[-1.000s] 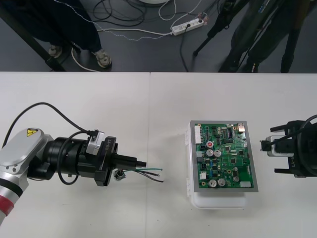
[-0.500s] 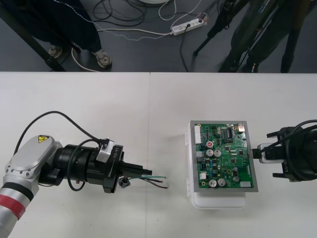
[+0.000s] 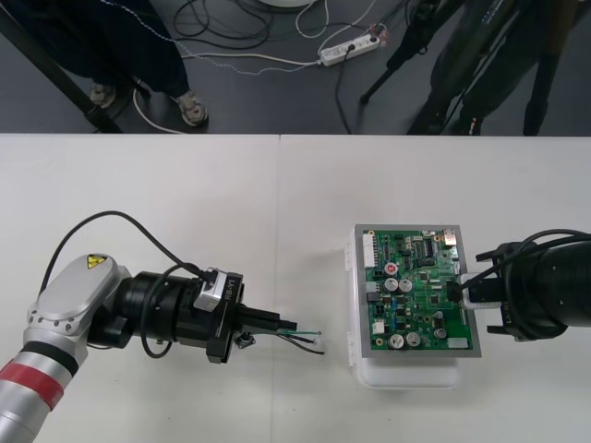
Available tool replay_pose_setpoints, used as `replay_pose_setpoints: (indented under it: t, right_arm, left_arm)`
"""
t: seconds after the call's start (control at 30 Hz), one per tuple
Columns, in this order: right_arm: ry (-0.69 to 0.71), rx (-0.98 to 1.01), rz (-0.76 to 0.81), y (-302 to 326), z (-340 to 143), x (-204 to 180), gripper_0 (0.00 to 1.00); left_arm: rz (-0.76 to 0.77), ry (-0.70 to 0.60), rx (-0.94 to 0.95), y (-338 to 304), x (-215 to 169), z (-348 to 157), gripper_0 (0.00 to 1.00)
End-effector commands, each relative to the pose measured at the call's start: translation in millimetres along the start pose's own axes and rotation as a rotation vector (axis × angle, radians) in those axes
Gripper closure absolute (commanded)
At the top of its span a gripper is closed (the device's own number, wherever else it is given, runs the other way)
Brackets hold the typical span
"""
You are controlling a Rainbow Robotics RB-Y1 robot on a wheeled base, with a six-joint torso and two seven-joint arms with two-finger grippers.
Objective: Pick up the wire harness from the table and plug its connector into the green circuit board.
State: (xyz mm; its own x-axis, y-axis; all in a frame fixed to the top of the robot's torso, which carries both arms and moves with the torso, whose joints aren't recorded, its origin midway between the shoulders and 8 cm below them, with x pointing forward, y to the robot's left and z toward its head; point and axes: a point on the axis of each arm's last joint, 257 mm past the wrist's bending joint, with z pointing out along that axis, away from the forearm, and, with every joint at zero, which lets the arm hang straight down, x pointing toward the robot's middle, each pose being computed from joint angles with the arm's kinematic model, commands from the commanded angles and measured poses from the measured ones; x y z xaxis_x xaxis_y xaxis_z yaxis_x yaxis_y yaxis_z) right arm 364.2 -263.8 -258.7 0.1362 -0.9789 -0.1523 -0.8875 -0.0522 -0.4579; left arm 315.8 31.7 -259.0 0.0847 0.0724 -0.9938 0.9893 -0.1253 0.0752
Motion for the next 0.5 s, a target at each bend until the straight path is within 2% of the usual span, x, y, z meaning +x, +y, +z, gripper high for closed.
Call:
replay_pose_setpoints:
  t: [0.03, 0.5]
  right_arm:
    - [0.001, 0.009, 0.017, -11.0, 4.9, -8.4, 0.00]
    - [0.033, -0.016, 0.120, -5.3, 17.6, -8.6, 0.00]
  left_arm:
    - [0.115, -0.016, -0.044, 21.6, -12.9, 14.6, 1.00]
    - [0.133, -0.028, -0.093, 39.7, -19.3, 31.3, 1.00]
